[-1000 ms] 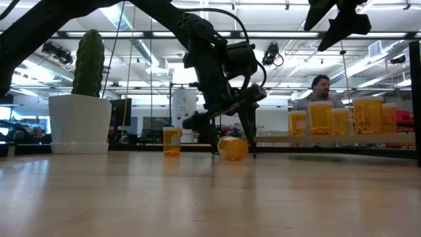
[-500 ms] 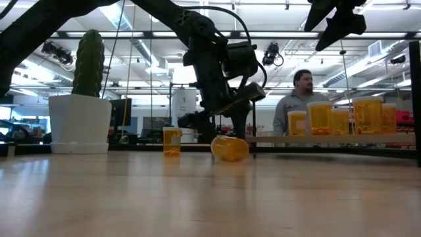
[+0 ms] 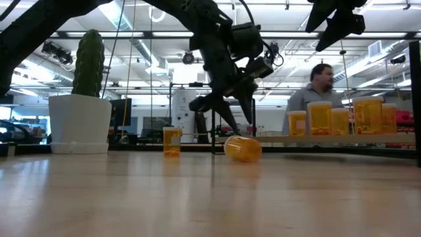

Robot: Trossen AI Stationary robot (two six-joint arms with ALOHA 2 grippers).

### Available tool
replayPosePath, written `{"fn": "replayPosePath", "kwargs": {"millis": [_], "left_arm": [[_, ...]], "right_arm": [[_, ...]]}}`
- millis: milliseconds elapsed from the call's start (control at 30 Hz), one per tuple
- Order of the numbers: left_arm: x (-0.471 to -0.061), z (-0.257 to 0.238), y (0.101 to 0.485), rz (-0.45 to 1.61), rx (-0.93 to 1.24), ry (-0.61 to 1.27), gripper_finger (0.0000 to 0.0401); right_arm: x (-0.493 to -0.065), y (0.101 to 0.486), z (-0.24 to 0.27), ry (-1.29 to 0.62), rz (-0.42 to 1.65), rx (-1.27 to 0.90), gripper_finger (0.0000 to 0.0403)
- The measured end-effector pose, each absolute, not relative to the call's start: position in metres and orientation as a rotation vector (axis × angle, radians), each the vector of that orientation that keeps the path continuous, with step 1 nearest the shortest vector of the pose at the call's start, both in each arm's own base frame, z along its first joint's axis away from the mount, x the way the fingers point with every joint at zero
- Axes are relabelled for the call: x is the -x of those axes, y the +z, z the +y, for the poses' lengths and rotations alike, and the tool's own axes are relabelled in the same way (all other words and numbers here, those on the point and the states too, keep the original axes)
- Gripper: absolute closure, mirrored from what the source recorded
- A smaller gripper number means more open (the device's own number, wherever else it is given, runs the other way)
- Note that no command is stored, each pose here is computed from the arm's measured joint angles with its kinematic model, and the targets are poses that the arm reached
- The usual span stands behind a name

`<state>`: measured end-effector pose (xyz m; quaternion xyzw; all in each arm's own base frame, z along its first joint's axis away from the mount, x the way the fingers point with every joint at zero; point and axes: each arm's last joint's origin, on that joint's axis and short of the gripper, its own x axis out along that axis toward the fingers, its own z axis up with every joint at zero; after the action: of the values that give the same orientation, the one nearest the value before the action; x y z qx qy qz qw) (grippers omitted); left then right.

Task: Pick and place medicine bottles onto shelf by color
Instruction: Put the orange pill bottle on the shelf aligned with the middle left orange pill bottle

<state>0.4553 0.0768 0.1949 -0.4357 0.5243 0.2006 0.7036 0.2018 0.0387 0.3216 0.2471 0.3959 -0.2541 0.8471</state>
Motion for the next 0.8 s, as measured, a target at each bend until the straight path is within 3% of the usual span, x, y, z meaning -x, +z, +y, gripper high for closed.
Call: {"fn": "replayPosePath", "kwargs": {"millis": [200, 433, 633, 800], "left_arm": [[-0.442, 0.081, 0.196, 1.285, 1.025, 0.553, 0.0231], [-0.441, 0.077, 0.196, 1.281, 1.119, 0.635, 0.014], [-0.448, 0.067, 0.198, 1.261, 1.226, 0.585, 0.0059], [-0.451, 0.065, 0.196, 1.24, 1.275, 0.588, 0.0026]], "right_arm": [[-0.201, 0.321, 0.038, -0.543, 0.844, -0.519, 0.0095], [-0.201, 0.321, 0.038, -0.54, 0.846, -0.512, 0.0095], [-0.201, 0.321, 0.038, -0.527, 0.852, -0.486, 0.0095], [-0.201, 0.321, 0.038, -0.521, 0.854, -0.447, 0.0095]]}}
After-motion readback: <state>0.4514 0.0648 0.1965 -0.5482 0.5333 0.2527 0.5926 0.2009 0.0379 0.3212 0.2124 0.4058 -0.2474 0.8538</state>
